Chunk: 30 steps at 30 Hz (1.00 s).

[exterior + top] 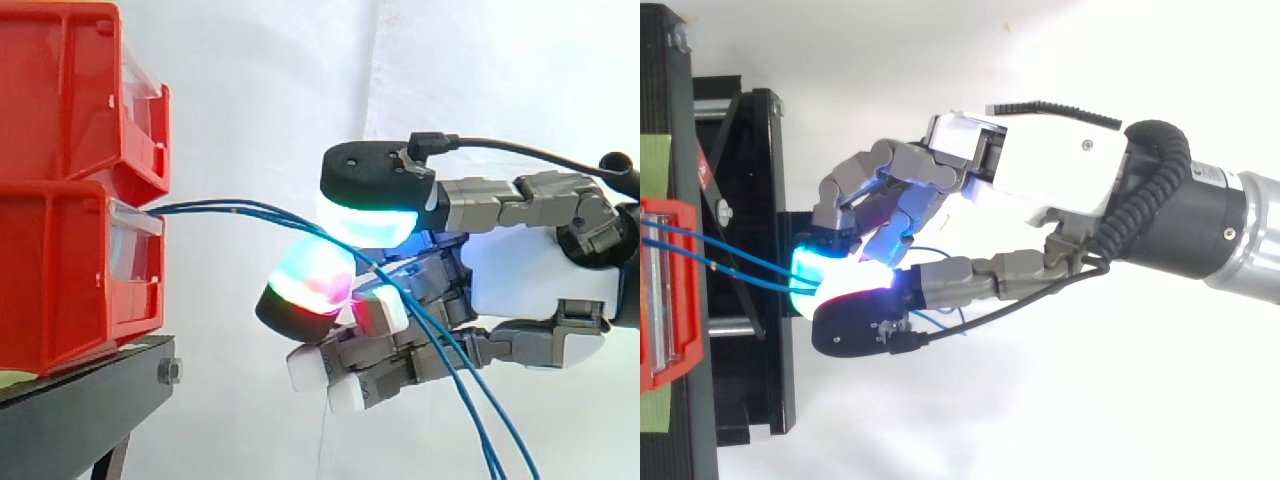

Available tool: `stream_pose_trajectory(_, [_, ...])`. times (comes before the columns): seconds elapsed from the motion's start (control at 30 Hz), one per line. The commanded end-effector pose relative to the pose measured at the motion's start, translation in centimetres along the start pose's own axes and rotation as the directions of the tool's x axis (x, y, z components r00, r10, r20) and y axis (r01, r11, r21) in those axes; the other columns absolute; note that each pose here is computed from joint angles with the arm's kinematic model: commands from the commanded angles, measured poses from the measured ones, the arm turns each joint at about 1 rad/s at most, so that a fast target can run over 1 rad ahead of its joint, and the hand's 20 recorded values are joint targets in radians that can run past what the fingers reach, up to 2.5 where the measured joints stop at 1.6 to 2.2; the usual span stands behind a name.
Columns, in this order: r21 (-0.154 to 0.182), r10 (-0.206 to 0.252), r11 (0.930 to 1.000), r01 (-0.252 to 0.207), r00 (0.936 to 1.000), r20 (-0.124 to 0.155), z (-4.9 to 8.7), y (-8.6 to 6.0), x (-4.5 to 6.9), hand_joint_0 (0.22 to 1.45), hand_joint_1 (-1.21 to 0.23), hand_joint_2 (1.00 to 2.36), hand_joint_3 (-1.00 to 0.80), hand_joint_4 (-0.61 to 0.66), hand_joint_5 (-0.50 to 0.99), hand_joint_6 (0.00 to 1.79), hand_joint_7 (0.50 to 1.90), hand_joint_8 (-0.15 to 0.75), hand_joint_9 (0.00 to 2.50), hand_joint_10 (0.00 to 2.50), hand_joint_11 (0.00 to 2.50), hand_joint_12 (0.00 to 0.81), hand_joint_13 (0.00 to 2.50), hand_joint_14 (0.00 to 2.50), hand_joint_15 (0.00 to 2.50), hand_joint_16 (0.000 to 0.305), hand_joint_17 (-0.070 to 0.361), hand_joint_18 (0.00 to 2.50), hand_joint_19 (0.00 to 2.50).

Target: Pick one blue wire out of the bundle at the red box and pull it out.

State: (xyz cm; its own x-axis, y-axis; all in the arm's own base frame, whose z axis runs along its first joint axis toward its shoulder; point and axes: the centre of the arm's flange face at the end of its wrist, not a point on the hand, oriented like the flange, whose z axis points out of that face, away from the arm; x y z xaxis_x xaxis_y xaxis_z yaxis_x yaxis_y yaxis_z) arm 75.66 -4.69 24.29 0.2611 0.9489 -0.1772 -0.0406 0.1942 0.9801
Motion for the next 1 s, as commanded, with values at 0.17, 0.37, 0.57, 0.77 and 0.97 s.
stream_pose_trajectory(0.17, [0.000,0.001,1.0000,-0.001,1.0000,-0.001,-0.01,0.01,0.04,0.56,-0.72,1.02,-0.06,0.33,-0.15,0.89,0.75,0.366,1.13,0.02,0.84,0.476,0.74,0.02,0.44,0.082,0.184,0.54,0.51])
stream_pose_trajectory(0.37, [0.000,0.001,1.0000,-0.001,1.0000,-0.001,-0.01,0.01,0.04,0.50,-0.56,1.15,-0.17,0.33,-0.13,0.83,0.81,0.367,1.17,0.02,0.75,0.493,0.76,0.02,0.43,0.086,0.193,0.55,0.51])
stream_pose_trajectory(0.57, [0.000,0.001,1.0000,-0.001,1.0000,0.001,0.02,-0.01,-0.07,0.50,-0.52,1.01,-0.36,0.26,-0.13,0.80,0.90,0.321,1.10,0.03,0.77,0.439,0.71,0.02,0.45,0.071,0.160,0.44,0.56])
stream_pose_trajectory(0.77, [0.000,0.001,1.0000,-0.001,1.0000,0.002,0.02,-0.01,-0.08,0.48,-0.64,1.01,-0.39,0.24,-0.14,0.82,0.88,0.318,1.08,0.03,0.81,0.430,0.70,0.02,0.46,0.070,0.157,0.43,0.56])
stream_pose_trajectory(0.97, [0.000,0.010,0.9999,-0.010,0.9999,0.002,-0.01,0.00,0.01,0.56,-0.78,1.01,-0.23,0.25,-0.15,0.86,0.83,0.310,1.05,0.03,0.82,0.411,0.69,0.02,0.46,0.067,0.150,0.42,0.55])
